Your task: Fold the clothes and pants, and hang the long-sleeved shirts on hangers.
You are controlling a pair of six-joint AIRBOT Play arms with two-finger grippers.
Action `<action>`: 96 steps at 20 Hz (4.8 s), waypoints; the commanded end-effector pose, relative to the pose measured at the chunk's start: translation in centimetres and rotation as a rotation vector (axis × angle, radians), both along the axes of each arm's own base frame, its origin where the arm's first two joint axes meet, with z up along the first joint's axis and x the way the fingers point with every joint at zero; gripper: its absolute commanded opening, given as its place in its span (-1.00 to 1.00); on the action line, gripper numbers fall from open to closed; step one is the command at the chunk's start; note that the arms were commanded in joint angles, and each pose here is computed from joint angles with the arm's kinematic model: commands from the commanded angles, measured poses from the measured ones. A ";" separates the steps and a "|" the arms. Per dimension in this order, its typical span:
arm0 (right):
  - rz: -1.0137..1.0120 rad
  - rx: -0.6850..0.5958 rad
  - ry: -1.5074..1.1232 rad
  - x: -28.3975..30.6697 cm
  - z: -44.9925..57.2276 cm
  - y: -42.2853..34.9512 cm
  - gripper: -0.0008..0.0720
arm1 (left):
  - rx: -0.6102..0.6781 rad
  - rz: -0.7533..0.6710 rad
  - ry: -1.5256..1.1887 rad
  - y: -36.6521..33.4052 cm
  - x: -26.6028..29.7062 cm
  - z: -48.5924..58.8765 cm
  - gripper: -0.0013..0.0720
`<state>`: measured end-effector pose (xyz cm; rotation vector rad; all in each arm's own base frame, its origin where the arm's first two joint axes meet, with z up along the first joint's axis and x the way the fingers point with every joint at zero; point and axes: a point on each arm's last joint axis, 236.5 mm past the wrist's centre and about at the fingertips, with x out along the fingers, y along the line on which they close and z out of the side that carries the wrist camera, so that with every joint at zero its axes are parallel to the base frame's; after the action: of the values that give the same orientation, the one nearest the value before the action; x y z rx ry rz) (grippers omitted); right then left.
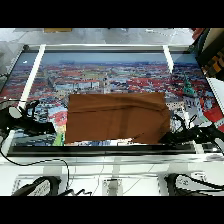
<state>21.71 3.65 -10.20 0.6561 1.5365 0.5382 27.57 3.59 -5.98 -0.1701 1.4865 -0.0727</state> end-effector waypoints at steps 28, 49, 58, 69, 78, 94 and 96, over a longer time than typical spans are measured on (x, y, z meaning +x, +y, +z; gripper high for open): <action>-0.042 0.035 -0.133 2.4 2.6 0.8 -0.94 | -0.497 -0.071 0.144 -8.6 -4.7 -5.1 -0.24; -0.144 0.068 -0.697 6.3 19.3 3.9 -0.94 | -0.818 -0.083 -0.691 -11.3 5.8 16.1 -0.91; -0.770 -0.206 -0.686 18.6 14.5 -5.9 -0.95 | -0.439 0.382 -0.761 -8.5 16.4 8.4 -0.91; -0.836 -0.223 -0.526 28.8 6.9 -8.0 -0.95 | -0.439 0.493 -0.688 -10.2 25.1 2.7 -0.91; -0.712 -0.219 -0.460 27.8 4.5 -6.3 0.71 | -0.482 0.425 -0.632 -11.0 25.3 1.2 0.98; -0.164 -0.192 -0.418 24.1 8.7 1.1 0.70 | -0.432 0.159 -0.158 -8.4 20.7 -4.4 0.96; -0.142 -0.188 -0.419 24.0 8.6 2.0 0.70 | -0.471 0.174 -0.134 -9.9 21.2 -5.4 0.96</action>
<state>46.45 3.96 -1.82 0.4857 1.0871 0.3365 48.61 -4.65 -9.54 -0.6384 1.2337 -0.2728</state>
